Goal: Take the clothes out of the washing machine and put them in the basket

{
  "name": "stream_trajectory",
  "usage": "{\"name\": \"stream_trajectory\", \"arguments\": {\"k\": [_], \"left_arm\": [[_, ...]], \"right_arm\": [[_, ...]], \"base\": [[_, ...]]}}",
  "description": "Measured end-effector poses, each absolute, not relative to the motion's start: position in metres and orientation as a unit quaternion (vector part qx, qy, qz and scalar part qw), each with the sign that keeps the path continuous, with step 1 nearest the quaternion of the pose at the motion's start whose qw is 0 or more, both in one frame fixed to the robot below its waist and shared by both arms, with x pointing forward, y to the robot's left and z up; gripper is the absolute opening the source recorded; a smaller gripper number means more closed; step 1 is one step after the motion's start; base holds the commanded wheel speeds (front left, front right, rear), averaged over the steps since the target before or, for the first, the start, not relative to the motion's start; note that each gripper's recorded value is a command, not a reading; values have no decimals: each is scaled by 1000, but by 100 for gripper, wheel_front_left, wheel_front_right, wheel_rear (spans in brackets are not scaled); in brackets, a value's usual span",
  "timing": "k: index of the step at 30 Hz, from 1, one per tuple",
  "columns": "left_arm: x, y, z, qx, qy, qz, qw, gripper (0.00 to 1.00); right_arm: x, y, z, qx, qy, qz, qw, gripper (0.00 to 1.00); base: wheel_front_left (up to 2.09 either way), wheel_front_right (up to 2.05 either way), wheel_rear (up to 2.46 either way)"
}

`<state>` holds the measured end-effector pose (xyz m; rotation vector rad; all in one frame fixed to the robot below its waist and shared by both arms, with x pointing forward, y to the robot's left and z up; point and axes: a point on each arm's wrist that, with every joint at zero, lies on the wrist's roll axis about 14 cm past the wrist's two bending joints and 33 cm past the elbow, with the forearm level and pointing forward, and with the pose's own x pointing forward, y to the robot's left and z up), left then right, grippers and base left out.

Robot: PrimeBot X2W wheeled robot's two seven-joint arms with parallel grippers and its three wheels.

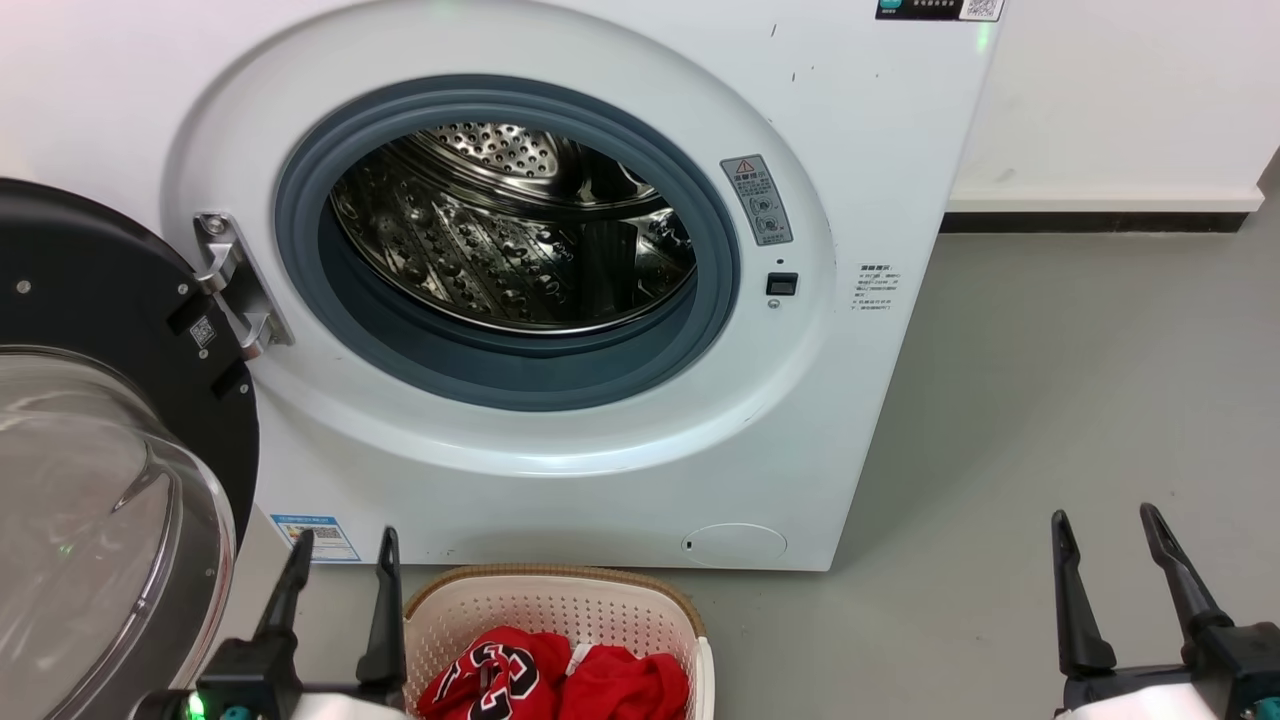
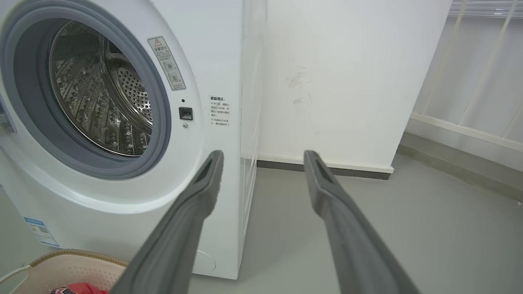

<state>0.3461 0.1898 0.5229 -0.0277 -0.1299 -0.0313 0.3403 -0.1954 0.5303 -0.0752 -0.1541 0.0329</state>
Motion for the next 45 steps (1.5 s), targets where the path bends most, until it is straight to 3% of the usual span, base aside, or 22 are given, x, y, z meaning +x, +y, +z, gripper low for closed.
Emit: {"name": "stream_trajectory", "arguments": {"k": [24,25,30,45], "left_arm": [[343,193,510,6,-47,-3,999,100],[343,194,512,7,-51,-1,999,0],[337,194,491,1,-14,1,1000,0],[344,203,484,-152,10,32,988,0]], "right_arm": [[334,-198,529,-35,-76,11,996,100],[334,-198,529,-35,-76,11,996,0],[331,-198,512,-26,-47,10,999,0],[337,-207,501,131,-23,-18,991,0]], "base": [[0,0,0],[0,0,0],[0,0,0],[0,0,0]]}}
